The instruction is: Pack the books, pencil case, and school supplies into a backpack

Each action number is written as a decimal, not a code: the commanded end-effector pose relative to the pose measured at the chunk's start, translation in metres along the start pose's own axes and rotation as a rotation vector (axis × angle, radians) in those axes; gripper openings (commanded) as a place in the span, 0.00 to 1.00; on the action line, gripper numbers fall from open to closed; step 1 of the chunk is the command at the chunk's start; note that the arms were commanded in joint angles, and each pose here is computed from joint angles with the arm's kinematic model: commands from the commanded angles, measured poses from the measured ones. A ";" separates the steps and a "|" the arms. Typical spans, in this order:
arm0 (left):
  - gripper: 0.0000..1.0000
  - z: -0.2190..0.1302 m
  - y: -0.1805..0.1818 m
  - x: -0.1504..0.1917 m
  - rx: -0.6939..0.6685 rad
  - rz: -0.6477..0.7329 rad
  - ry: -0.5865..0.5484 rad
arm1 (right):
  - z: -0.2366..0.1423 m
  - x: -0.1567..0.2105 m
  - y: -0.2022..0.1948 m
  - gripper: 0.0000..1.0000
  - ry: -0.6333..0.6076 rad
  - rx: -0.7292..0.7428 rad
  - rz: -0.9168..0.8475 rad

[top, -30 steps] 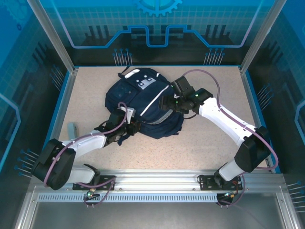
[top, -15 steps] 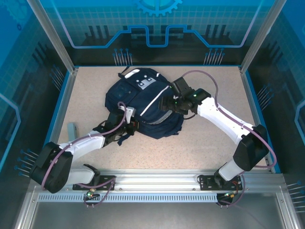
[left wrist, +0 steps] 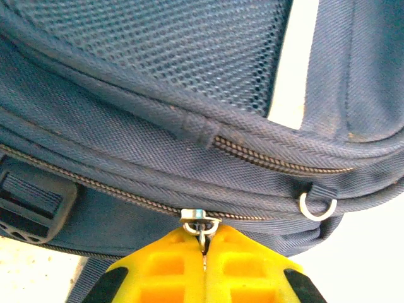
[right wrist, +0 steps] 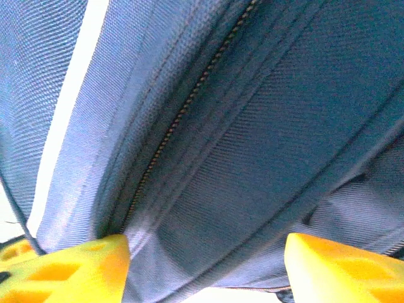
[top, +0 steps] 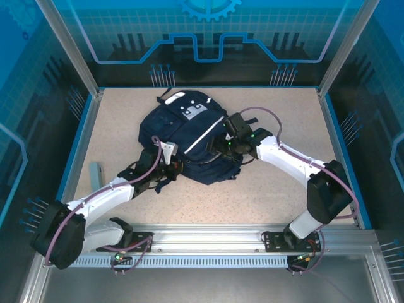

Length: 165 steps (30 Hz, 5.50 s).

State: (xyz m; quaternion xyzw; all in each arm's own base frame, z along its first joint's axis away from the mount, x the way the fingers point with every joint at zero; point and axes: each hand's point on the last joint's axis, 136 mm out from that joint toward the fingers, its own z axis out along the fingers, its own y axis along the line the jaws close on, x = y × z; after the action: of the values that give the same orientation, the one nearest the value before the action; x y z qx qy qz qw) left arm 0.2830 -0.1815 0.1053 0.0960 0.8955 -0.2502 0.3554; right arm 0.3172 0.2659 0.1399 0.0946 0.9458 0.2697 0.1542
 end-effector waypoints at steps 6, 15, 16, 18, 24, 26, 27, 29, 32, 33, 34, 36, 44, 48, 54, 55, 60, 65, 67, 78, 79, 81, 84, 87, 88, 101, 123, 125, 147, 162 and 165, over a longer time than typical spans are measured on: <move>0.00 -0.008 -0.039 0.006 0.125 0.053 0.035 | 0.025 0.011 0.033 0.49 0.042 -0.130 0.019; 0.00 -0.014 -0.085 0.009 0.267 0.114 0.035 | 0.038 0.007 0.038 0.45 0.036 -0.118 0.031; 0.00 -0.013 -0.089 0.009 0.284 0.113 0.034 | 0.039 0.007 0.038 0.45 0.037 -0.112 0.030; 0.00 -0.011 -0.093 0.009 0.290 0.109 0.033 | 0.039 0.007 0.035 0.46 0.036 -0.096 0.025; 0.38 -0.013 -0.074 -0.006 0.193 0.001 0.005 | 0.015 0.001 0.003 0.58 -0.061 0.047 -0.003; 0.50 -0.019 -0.070 -0.010 0.185 -0.039 0.000 | 0.003 -0.001 -0.005 0.63 -0.093 0.083 -0.032; 0.56 -0.022 -0.067 -0.013 0.177 -0.060 -0.007 | -0.003 -0.001 -0.009 0.65 -0.105 0.101 -0.052; 0.64 -0.030 -0.061 -0.018 0.162 -0.102 -0.016 | -0.012 -0.001 -0.015 0.68 -0.123 0.123 -0.095; 0.75 -0.041 -0.049 -0.027 0.121 -0.172 -0.041 | -0.019 0.004 -0.020 0.71 -0.132 0.147 -0.175; 0.78 -0.045 -0.044 -0.030 0.104 -0.198 -0.051 | -0.020 0.007 -0.020 0.70 -0.132 0.156 -0.209; 0.80 -0.048 -0.039 -0.033 0.086 -0.225 -0.061 | -0.020 0.010 -0.018 0.70 -0.129 0.161 -0.254; 0.82 -0.052 -0.027 -0.038 0.045 -0.285 -0.076 | -0.018 0.019 -0.011 0.68 -0.125 0.176 -0.347; 0.96 -0.066 0.008 -0.047 -0.109 -0.421 -0.140 | 0.008 0.065 0.028 0.58 -0.040 0.132 -0.686; 0.99 -0.076 0.023 -0.048 -0.172 -0.452 -0.192 | 0.026 0.083 0.042 0.53 0.008 0.077 -0.769; 0.99 -0.080 0.030 -0.044 -0.186 -0.507 -0.198 | 0.045 0.089 0.050 0.47 0.010 0.042 -0.833; 0.99 -0.079 0.031 -0.043 -0.185 -0.513 -0.194 | 0.048 0.088 0.050 0.46 0.005 0.043 -0.841; 0.99 -0.075 0.032 -0.039 -0.177 -0.542 -0.194 | 0.055 0.082 0.051 0.40 -0.022 0.063 -0.889; 0.99 -0.073 0.032 -0.041 -0.169 -0.565 -0.205 | 0.055 0.078 0.054 0.37 -0.046 0.060 -0.902; 0.99 -0.073 0.031 -0.044 -0.163 -0.582 -0.209 | 0.056 0.078 0.055 0.36 -0.050 0.055 -0.901; 0.85 -0.044 0.031 -0.028 -0.093 -0.793 -0.176 | 0.053 0.077 0.060 0.34 -0.137 -0.023 -0.922; 0.85 -0.042 0.032 -0.027 -0.097 -0.796 -0.169 | 0.053 0.076 0.060 0.34 -0.147 -0.026 -0.930; 0.84 -0.039 0.033 -0.026 -0.097 -0.804 -0.162 | 0.055 0.074 0.060 0.34 -0.167 -0.029 -0.948; 0.81 -0.035 0.033 -0.025 -0.094 -0.813 -0.161 | 0.056 0.072 0.062 0.32 -0.195 -0.042 -0.975; 0.74 -0.033 0.034 -0.026 -0.094 -0.819 -0.161 | 0.057 0.072 0.064 0.28 -0.220 -0.055 -0.997; 0.71 -0.033 0.034 -0.026 -0.094 -0.822 -0.160 | 0.057 0.072 0.063 0.27 -0.222 -0.055 -0.999; 0.51 -0.018 0.041 -0.017 -0.087 -0.887 -0.167 | 0.045 0.080 0.056 0.04 -0.206 -0.067 -1.011; 0.04 -0.001 0.053 -0.020 -0.106 -0.896 -0.200 | 0.020 0.050 0.002 0.00 -0.268 0.256 -0.803; 0.03 0.000 0.054 -0.019 -0.109 -0.888 -0.195 | 0.016 0.048 -0.007 0.00 -0.270 0.286 -0.798; 0.03 -0.001 0.048 -0.019 -0.071 -0.818 -0.135 | 0.029 0.019 -0.016 0.39 -0.028 0.141 -0.800; 0.04 -0.003 0.048 -0.019 -0.076 -0.814 -0.127 | 0.035 0.010 -0.031 0.26 -0.018 0.241 -0.813; 0.04 -0.003 0.048 -0.021 -0.076 -0.809 -0.133 | 0.034 0.004 -0.039 0.18 -0.035 0.295 -0.797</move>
State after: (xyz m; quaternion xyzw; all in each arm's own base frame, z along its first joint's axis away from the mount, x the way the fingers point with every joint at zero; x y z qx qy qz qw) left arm 0.3086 -0.1436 0.0971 -0.3035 0.8392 -0.3537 0.2802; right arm 0.3152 0.2642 0.0898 -0.2646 0.9289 0.0802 0.2464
